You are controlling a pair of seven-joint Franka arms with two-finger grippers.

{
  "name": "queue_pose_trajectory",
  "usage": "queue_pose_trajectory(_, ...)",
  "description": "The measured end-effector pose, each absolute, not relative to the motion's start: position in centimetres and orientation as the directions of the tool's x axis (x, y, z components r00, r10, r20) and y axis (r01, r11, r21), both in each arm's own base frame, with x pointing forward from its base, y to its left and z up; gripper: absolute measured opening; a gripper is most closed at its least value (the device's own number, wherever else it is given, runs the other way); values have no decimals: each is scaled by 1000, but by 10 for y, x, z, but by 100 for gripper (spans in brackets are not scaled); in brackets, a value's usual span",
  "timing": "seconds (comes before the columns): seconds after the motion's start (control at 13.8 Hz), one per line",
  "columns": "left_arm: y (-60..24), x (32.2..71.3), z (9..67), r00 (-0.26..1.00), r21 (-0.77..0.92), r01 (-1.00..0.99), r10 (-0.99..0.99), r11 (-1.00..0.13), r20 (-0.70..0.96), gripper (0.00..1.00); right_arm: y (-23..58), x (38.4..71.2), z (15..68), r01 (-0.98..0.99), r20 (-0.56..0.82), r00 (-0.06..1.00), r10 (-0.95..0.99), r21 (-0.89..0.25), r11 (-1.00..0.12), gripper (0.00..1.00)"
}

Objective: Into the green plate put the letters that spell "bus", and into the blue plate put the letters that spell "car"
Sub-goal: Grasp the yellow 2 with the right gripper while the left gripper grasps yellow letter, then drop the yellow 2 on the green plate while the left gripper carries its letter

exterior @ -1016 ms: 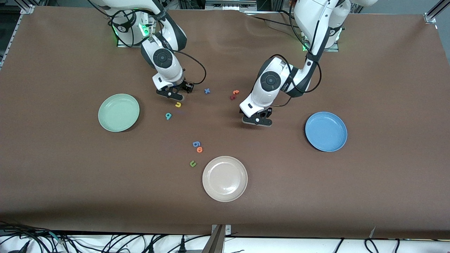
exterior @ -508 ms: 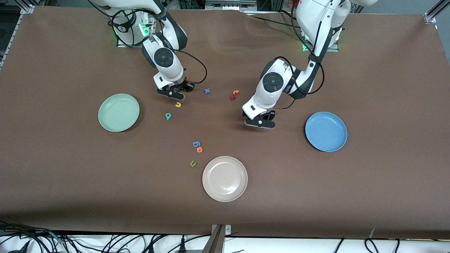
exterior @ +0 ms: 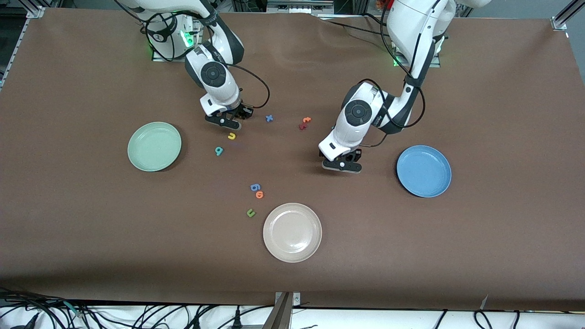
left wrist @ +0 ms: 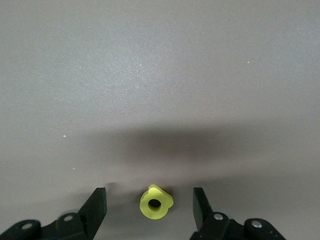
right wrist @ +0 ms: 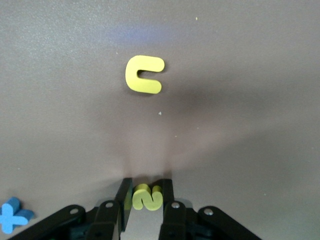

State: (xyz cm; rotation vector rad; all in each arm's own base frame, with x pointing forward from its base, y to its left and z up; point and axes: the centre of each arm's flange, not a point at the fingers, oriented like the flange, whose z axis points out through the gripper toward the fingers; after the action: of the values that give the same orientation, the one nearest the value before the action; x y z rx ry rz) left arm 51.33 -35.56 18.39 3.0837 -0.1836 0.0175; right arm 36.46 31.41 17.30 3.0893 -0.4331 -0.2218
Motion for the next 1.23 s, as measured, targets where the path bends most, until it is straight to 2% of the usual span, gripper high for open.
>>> queue_pose_trajectory(0.29, -357, 512, 178, 993, 49, -122, -122, -991, 7, 75, 314, 364, 173, -272, -140, 951, -275, 37, -962, 28)
queue_pose_trajectory(0.51, -358, 514, 173, 993, 46, -122, -122, -991, 4, 75, 308, 373, 186, -276, -168, 943, -287, 87, -957, 28)
queue_pose_trajectory(0.73, -359, 514, 171, 992, 45, -122, -122, -991, 2, 72, 282, 412, 233, -268, -200, 935, -293, 144, -953, 28)
queue_pose_trajectory(0.94, -361, 512, 170, 992, 44, -126, -126, -991, -4, 68, 236, 466, 289, -243, -242, 930, -277, 162, -956, 28)
queue_pose_trajectory(1.23, -362, 511, 170, 992, 42, -129, -129, -991, -13, 61, 134, 515, 309, -172, -277, 940, -200, 124, -977, 28)
